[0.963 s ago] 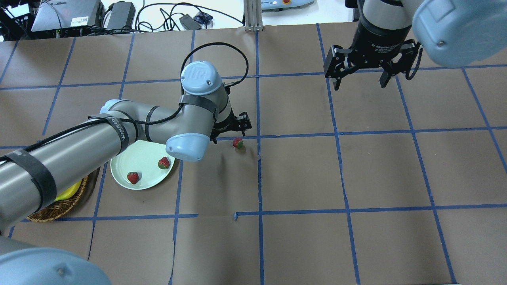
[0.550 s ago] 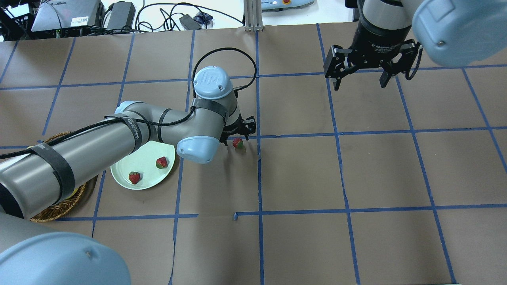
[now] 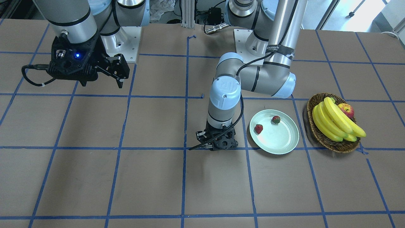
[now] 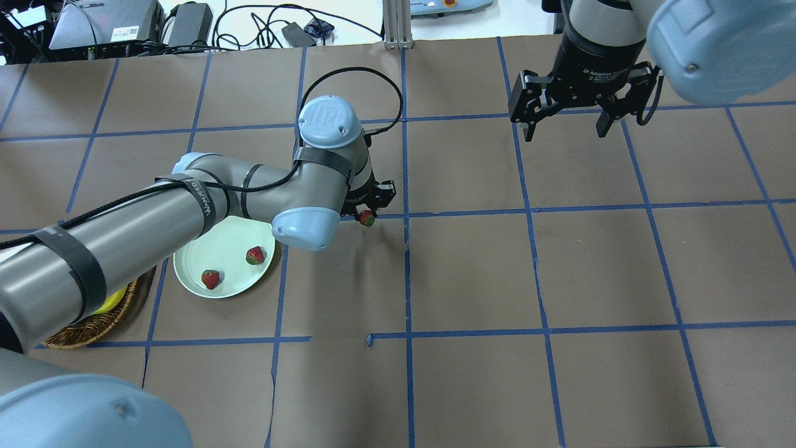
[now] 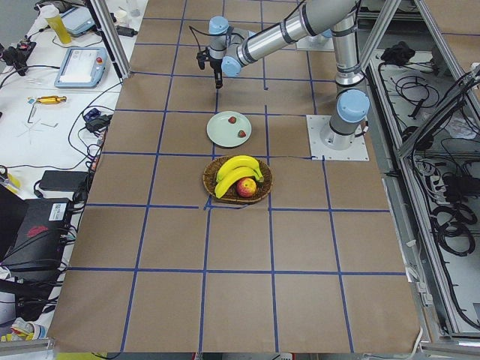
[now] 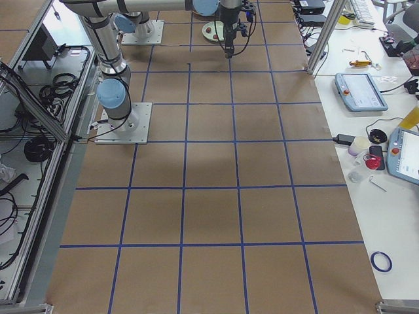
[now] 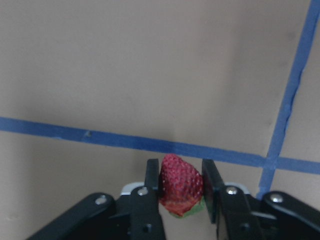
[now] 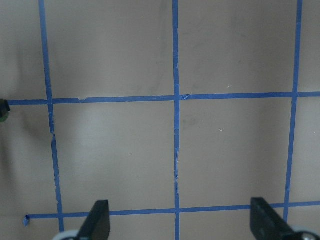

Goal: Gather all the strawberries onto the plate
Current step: 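Place the last strawberry on the plate and open the left gripper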

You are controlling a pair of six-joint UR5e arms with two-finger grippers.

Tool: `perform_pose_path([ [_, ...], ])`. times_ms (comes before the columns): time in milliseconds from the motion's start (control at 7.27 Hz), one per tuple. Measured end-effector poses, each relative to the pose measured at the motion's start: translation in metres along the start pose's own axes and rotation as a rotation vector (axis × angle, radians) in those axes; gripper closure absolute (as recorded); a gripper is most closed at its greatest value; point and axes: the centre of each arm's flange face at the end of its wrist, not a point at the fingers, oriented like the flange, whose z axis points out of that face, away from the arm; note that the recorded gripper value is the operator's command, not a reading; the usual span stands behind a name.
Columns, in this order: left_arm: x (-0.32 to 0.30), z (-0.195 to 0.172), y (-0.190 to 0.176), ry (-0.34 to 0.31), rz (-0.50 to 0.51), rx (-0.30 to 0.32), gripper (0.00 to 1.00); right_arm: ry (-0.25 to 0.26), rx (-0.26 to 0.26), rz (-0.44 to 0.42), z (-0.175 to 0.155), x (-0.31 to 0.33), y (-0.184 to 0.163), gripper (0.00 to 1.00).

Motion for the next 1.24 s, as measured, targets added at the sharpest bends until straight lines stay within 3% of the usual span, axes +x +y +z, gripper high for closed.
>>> perform_pose_path([
  [413,-0.134,-0.017,-0.029,-0.079,0.148,-0.098,0.85,0.0,0.001,0.0,0.0,0.0,0.0,0.0],
  [550,-0.169,-0.01,-0.02,-0.103,0.197,-0.139,0.25,0.0,0.001,0.0,0.0,0.0,0.0,0.0],
  [688,-0.189,-0.003,-0.008,-0.121,0.221,-0.171,0.0,0.0,0.001,0.0,0.0,0.0,0.0,0.0],
  [963,-0.189,-0.003,0.004,-0.12,0.192,-0.179,0.0,0.0,0.001,0.0,0.0,0.0,0.0,0.0],
  [1239,-0.142,-0.045,-0.001,-0.038,0.174,-0.137,0.0,0.0,0.0,-0.001,0.0,0.0,0.0,0.0],
])
